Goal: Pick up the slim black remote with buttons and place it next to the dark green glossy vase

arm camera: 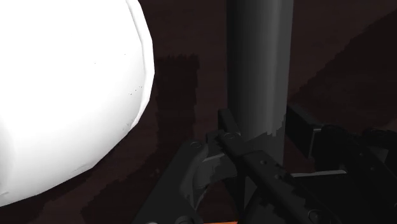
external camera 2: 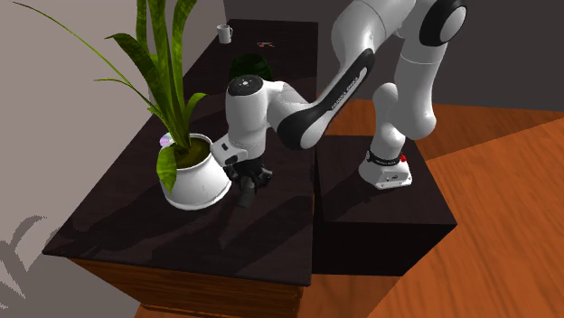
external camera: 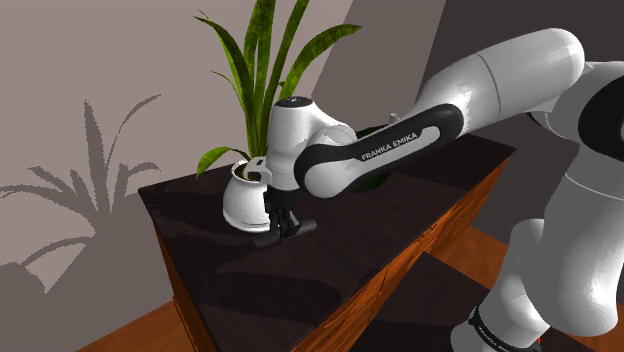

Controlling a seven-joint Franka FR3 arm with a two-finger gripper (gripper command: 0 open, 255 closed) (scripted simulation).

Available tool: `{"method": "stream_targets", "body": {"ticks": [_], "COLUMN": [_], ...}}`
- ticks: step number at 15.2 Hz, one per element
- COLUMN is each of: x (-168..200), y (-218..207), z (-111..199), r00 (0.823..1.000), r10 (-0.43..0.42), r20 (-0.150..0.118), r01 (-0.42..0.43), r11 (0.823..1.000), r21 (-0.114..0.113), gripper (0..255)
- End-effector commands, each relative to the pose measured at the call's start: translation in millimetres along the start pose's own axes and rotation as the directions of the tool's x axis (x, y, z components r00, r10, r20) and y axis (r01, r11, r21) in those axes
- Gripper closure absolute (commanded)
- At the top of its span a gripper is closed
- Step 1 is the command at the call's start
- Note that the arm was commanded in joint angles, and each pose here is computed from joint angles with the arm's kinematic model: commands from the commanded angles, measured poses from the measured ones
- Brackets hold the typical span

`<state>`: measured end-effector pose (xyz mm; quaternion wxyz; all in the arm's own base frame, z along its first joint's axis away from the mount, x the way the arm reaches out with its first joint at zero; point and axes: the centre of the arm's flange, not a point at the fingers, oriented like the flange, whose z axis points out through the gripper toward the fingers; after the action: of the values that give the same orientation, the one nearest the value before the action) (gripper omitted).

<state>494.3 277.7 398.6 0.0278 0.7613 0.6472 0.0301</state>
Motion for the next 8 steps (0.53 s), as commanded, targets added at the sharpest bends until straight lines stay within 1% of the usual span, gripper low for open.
{"method": "stream_targets", "body": {"ticks": [1,8], "x": [-0.1,0.3], "y": [0.6,3.6], "z": [-11.1,-47.9], "r00": [1.000,1.000], "r10": [0.000,0.000], "r20": [0.000,0.000], "r01": [0.000,0.000], "r11": [1.000,1.000], "r21": [0.000,0.000], "gripper": [255,255]}}
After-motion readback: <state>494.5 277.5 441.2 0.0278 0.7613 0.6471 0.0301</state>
